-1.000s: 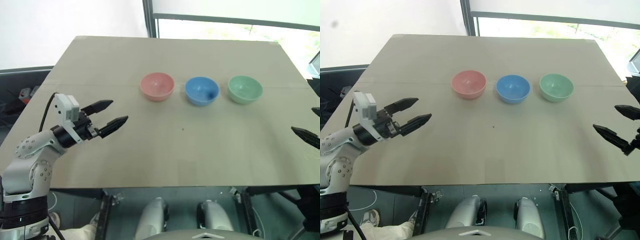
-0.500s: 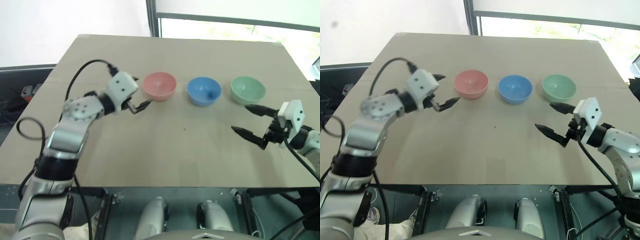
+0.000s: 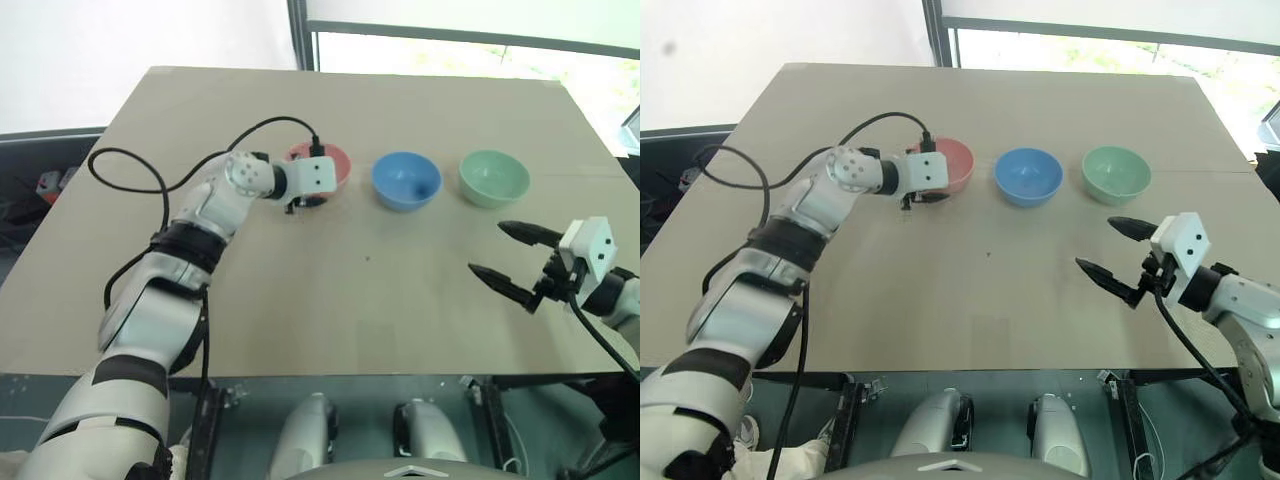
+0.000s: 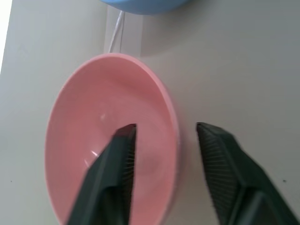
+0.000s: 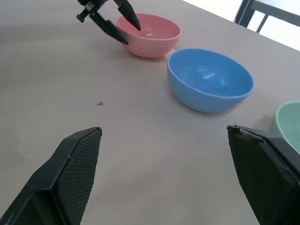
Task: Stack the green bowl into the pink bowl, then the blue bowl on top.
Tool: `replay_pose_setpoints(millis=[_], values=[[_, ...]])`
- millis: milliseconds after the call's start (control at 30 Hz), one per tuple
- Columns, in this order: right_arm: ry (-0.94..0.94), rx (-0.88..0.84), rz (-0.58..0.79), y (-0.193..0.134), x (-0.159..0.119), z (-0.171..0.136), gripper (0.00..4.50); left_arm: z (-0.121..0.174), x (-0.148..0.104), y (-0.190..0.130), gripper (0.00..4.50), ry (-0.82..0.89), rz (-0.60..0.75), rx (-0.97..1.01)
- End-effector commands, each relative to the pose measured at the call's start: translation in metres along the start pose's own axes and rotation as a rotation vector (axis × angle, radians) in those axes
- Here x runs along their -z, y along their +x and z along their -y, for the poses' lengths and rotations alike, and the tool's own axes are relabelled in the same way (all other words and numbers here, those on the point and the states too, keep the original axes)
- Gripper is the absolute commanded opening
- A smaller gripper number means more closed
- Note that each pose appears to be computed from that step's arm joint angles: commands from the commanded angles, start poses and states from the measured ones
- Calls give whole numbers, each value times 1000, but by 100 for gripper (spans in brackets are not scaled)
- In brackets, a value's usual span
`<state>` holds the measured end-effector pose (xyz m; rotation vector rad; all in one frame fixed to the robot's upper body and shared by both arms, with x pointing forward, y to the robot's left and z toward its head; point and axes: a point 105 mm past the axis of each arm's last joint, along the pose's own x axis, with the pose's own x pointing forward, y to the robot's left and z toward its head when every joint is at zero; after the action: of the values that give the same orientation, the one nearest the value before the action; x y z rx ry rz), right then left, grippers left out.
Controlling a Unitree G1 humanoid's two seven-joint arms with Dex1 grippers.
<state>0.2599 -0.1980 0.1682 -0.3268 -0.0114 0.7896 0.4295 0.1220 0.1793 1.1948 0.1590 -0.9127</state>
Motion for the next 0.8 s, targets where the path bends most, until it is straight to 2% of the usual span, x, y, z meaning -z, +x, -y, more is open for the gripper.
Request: replay_pose_setpoints(millis=[33,67,267,367,467,567,733,800], values=[[-58,47,40,-7,-15,3,450,-12,-5,-4,29,35,9,-8],[-58,50,41,-8,-15,2,450,-11,-5,-3,6,30,8,0],[-56,51,60,-7,-17,2,450,-5,-12,-4,6,8,55,70],[-55,49,75,-8,-19,3,450,15,-40,-26,6,18,231,219],[-52,59,79,-10,-19,5,450,38,-62,-50,6,52,351,349],[-52,70,78,-12,-18,6,450,62,-77,-66,6,72,415,460],[-56,70,76,-11,-19,4,450,88,-80,-58,6,61,413,539],[-58,66,76,-10,-19,2,450,95,-81,-50,53,60,413,546]])
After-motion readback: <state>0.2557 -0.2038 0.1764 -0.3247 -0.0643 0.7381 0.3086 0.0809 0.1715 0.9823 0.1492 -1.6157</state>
